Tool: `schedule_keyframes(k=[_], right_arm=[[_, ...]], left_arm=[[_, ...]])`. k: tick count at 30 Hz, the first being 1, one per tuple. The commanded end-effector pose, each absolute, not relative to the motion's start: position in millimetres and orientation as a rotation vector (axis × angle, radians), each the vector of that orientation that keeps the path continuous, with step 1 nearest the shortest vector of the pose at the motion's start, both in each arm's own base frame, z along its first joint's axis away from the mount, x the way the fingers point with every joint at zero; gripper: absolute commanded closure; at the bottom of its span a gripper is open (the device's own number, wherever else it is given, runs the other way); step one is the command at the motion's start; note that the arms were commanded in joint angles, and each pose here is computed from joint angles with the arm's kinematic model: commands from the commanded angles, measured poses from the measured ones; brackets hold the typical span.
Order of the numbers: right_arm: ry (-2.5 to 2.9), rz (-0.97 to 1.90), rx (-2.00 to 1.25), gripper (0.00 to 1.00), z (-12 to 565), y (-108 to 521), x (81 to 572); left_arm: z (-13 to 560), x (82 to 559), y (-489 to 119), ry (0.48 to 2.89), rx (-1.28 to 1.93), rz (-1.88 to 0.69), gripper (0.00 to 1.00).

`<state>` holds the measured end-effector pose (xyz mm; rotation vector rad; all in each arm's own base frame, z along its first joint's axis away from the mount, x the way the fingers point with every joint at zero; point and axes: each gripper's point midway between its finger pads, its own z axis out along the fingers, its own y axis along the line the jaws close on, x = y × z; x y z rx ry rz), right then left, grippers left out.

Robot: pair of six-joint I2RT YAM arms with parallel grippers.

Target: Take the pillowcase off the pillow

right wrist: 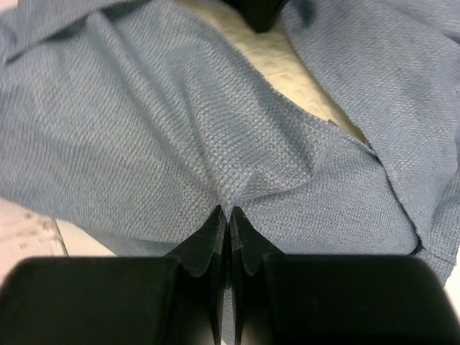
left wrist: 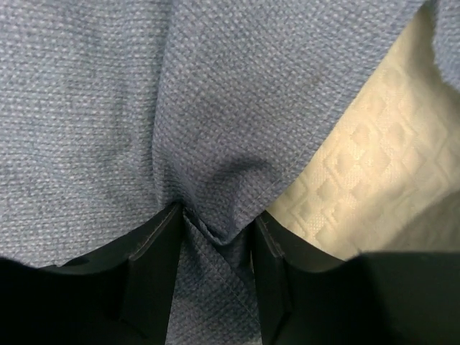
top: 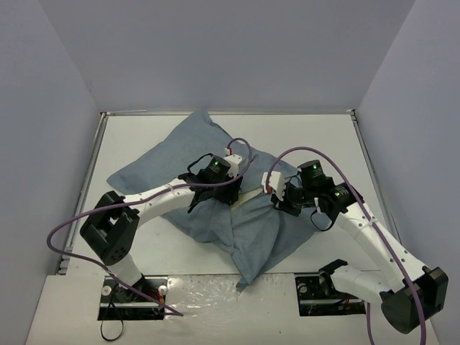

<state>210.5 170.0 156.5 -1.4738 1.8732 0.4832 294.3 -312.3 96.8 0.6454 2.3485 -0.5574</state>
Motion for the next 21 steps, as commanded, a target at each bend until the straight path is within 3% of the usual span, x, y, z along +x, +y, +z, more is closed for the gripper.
schedule_keyframes(k=[1, 4, 6, 8, 13, 21], right_arm=[[1.843, 0.509, -1.632, 1.0, 147.1, 161.1, 186.9], [1.766, 0.431, -1.779, 1.0, 142.9, 148.3, 176.9], [1.674, 0.349, -1.885, 1.0, 137.5, 140.8, 176.7], [1.601, 0.248, -1.966, 1.0, 134.1, 132.1, 179.6], [1.491, 0.19, -2.07, 1.0, 127.6, 130.1, 179.7], [1.302, 0.165, -2.115, 1.0, 123.3, 136.3, 167.2]], left_arm=[[124.1, 294.1, -331.4, 2.285, 0.676, -0.664, 0.61], [149.8, 287.2, -339.7, 2.21, 0.715, -0.758, 0.55], [172.4, 282.5, -343.1, 2.139, 0.739, -0.801, 0.39], [188.8, 276.7, -344.7, 2.091, 0.767, -0.819, 0.31], [209.4, 266.8, -351.1, 2.041, 0.835, -0.832, 0.28], [187.3, 256.1, -384.2, 2.097, 0.929, -0.782, 0.33]])
